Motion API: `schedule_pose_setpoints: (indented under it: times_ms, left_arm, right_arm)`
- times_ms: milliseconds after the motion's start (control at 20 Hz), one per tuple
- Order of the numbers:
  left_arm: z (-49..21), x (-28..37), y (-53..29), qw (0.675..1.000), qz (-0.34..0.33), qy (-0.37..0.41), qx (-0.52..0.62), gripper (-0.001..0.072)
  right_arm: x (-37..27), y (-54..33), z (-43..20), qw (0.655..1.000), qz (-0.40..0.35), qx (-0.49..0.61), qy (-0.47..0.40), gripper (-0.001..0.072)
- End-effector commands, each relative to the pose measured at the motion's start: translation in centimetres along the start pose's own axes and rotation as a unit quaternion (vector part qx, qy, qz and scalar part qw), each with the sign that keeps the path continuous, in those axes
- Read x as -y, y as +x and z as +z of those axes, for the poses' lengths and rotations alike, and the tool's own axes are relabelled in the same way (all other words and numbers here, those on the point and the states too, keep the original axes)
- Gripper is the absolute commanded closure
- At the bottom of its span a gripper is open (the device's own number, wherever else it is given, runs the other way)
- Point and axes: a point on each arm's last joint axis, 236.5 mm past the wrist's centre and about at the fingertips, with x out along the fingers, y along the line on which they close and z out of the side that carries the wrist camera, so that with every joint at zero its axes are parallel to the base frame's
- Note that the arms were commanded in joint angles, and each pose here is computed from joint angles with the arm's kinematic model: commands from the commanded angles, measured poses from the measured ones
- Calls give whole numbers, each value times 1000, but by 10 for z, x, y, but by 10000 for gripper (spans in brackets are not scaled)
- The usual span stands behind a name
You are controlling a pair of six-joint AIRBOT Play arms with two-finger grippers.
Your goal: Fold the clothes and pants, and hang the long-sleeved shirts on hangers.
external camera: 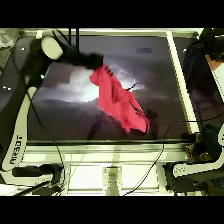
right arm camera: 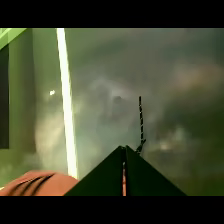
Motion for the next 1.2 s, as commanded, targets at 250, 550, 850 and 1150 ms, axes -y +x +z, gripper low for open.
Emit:
schedule_pose_setpoints:
  times_ms: [250,550,850,1150]
  left_arm:
    - [-124,-81,41,981,97,11,-166,683]
    - [-140,-175,-43,914,339,12,-222,455]
    - [-119,-208,-60,923,348,-36,-159,457]
    - [-75,-194,-35,967,72,-243,-21,463]
  right_arm:
    - [2,-1,-28,998,-2,-59,-5,698]
    - [-1,37,-86,984,7,-179,-18,509]
    - [-18,130,-206,928,48,-361,-74,273]
    - [-5,183,-255,905,45,-414,-88,272]
